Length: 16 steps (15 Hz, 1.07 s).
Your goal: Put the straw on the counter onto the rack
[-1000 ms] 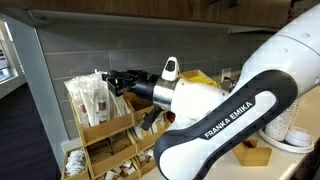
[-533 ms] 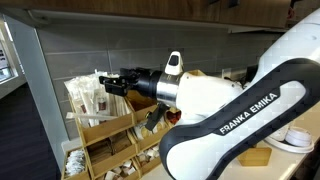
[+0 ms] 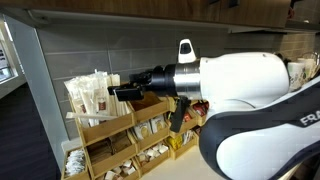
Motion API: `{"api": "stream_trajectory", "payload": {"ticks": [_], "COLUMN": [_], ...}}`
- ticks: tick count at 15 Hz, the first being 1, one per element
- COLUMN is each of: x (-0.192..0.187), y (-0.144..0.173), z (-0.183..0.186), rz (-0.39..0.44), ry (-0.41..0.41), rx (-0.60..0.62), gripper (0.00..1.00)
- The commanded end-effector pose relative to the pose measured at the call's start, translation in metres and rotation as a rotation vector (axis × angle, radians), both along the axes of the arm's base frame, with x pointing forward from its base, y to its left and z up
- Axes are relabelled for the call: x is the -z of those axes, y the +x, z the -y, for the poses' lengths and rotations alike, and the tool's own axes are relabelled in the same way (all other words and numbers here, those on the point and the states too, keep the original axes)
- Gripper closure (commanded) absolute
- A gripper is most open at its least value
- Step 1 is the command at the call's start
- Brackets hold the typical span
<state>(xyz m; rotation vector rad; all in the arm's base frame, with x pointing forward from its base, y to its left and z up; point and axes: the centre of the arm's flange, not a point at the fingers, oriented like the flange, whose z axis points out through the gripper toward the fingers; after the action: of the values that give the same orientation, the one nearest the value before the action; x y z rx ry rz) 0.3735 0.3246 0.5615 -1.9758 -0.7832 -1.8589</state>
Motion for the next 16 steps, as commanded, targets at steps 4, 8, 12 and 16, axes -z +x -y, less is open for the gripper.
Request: {"api": "stream_trajectory", "payload": {"ticks": [4, 8, 12, 16], "x": [-0.017, -0.027, -0.032, -0.031], "y": [-0.039, -0.049, -0.061, -0.073], "z": [0.047, 0.059, 0.071, 0.078], "rz": [-0.258, -0.342, -0.36, -0.394], "ry": [-0.208, -0.251, -0.287, -0.304], "rx": [-0.008, -0.041, -0.064, -0.095], "gripper": [0.0, 0.0, 0.0, 0.0]}}
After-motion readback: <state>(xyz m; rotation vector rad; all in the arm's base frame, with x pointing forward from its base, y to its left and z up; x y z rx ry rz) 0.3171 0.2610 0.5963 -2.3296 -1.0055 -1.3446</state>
